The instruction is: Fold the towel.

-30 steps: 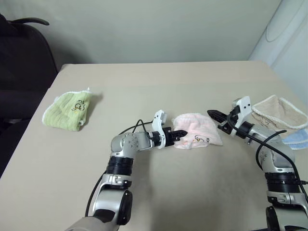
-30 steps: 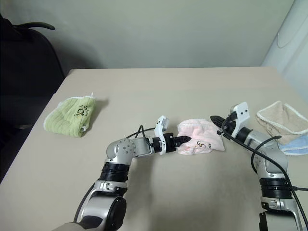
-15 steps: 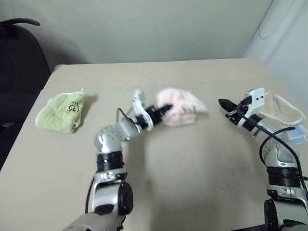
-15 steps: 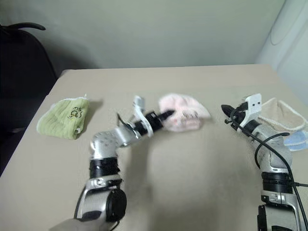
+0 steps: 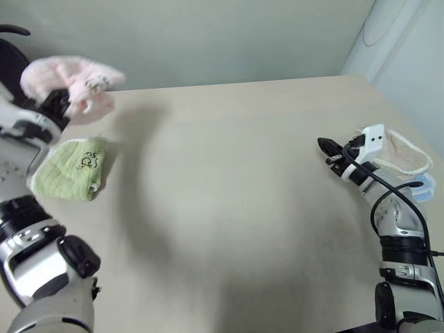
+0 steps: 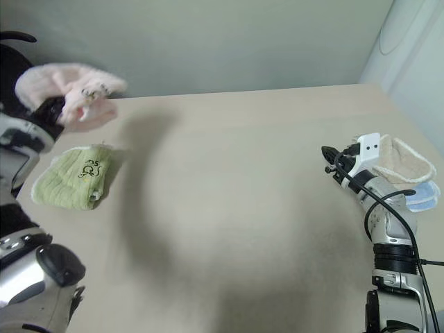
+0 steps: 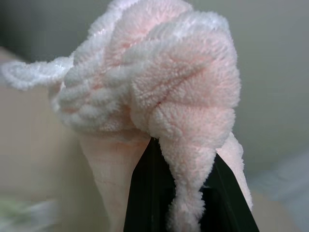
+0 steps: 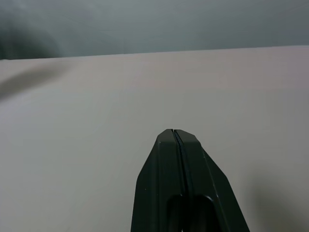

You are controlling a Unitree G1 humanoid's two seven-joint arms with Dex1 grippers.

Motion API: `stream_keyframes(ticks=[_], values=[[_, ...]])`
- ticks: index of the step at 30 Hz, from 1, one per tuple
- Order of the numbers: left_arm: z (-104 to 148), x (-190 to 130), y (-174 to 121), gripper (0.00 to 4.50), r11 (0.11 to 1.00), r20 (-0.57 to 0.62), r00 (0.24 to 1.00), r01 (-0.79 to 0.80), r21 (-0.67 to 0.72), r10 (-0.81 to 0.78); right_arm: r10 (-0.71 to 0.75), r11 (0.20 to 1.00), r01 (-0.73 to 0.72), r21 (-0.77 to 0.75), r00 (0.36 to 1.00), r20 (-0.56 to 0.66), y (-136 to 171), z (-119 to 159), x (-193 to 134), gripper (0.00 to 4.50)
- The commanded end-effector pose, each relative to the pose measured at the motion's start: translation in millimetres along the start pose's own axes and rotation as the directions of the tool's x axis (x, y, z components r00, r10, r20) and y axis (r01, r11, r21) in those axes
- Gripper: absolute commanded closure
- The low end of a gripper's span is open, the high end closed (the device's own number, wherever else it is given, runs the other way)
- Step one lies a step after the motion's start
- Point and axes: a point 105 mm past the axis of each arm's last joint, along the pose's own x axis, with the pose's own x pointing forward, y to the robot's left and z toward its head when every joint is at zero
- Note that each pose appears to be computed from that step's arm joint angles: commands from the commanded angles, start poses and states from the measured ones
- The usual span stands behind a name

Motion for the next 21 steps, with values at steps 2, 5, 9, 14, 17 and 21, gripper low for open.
stream_keyframes(ticks=[2,5,9,14,17,21], values=[[-30.4,-12.2,48.2,4.49,0.992,-0.051,0.992,-0.119,-0.05,0.117,0.013,1.0,-0.012,-0.023,0.999,0.037,1.5,9.9,4.0,4.5],[-52.6,-20.6,71.3,3.81,0.977,-0.081,0.981,-0.186,-0.106,0.178,0.023,0.999,-0.022,-0.025,0.999,0.037,2.9,10.7,7.1,4.5],[-58.2,-29.1,82.3,2.47,0.965,-0.057,0.978,-0.209,-0.156,0.202,0.029,0.999,-0.028,-0.027,0.999,0.034,3.2,10.6,8.3,4.5],[-47.7,-41.8,87.1,0.76,0.96,0.014,0.976,-0.21,-0.185,0.217,0.038,0.999,-0.037,-0.021,0.999,0.023,6.2,5.6,6.2,4.5],[-34.0,-48.6,82.5,0.01,0.967,0.075,0.975,-0.193,-0.169,0.208,0.044,0.999,-0.043,-0.018,0.999,0.014,8.2,2.2,4.9,4.5],[4.2,-57.3,64.0,0.01,0.979,0.241,0.959,-0.113,-0.168,0.152,0.048,0.999,-0.048,-0.015,0.999,0.005,9.0,-0.3,4.6,4.5]])
